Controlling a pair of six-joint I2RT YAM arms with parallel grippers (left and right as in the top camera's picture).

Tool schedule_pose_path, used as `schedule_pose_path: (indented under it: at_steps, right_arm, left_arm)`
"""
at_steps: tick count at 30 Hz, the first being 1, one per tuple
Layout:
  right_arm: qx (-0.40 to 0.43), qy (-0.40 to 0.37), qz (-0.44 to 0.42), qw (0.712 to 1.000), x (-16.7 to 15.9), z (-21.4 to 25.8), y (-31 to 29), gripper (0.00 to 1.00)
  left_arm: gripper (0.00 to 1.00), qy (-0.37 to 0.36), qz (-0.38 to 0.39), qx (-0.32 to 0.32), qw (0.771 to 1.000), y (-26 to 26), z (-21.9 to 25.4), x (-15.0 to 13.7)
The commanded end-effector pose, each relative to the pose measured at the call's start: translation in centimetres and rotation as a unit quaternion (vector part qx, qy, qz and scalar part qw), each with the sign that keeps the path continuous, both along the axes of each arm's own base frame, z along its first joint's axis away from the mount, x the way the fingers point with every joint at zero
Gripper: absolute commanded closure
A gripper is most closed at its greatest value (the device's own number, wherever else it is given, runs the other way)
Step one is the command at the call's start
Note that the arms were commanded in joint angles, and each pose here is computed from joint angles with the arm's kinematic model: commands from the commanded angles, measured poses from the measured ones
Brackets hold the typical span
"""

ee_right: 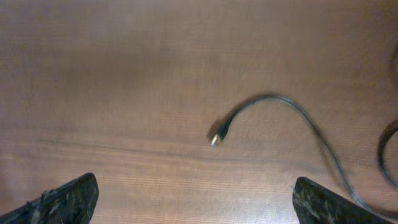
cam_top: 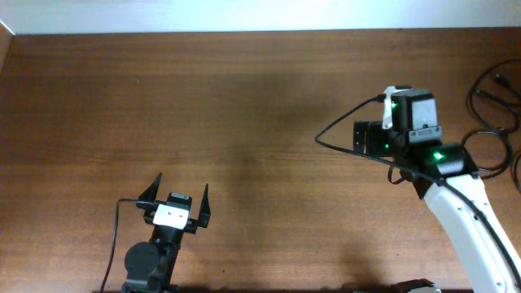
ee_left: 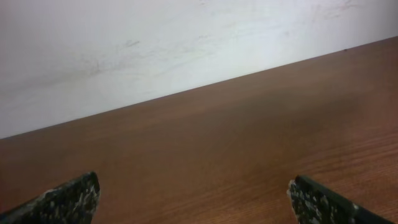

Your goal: Untangle cables

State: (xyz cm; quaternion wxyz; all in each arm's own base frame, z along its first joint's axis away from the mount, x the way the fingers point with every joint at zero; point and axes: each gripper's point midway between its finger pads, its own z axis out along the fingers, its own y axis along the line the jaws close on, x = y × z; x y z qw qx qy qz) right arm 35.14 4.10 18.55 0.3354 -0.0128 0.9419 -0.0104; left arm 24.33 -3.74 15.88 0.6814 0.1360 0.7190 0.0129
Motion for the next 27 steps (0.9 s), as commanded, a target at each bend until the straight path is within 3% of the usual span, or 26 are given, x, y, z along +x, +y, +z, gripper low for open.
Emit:
schedule_pose_path:
  at_steps: [1,7,17,23,27]
  right_arm:
    - [0.017,-0.09,0.004,0.996,1.1,4.3,0.5,0.01]
    - [0.118,-0.232,0.098,0.96,0.9,6.8,4.6,0.01]
    - [0.107,-0.403,0.06,0.907,-5.7,5.1,0.7,0.01]
    - [0.106,-0.435,0.058,0.892,-8.3,2.9,0.2,0.01]
    - [0.106,-0.42,0.057,0.899,-9.0,-0.8,0.1,0.01]
  left_arm:
    - [0.01,0.003,0.004,0.001,1.0,0.2,-0.2,0.0]
    - [0.01,0.003,0.005,0.001,1.0,0.2,-0.2,0.0]
    - [0.01,0.003,0.005,0.001,1.0,0.2,-0.2,0.0]
    - [0.01,0.003,0.004,0.001,1.0,0.2,-0.2,0.0]
    - [0.01,0.003,0.004,0.001,1.0,0.2,-0.2,0.0]
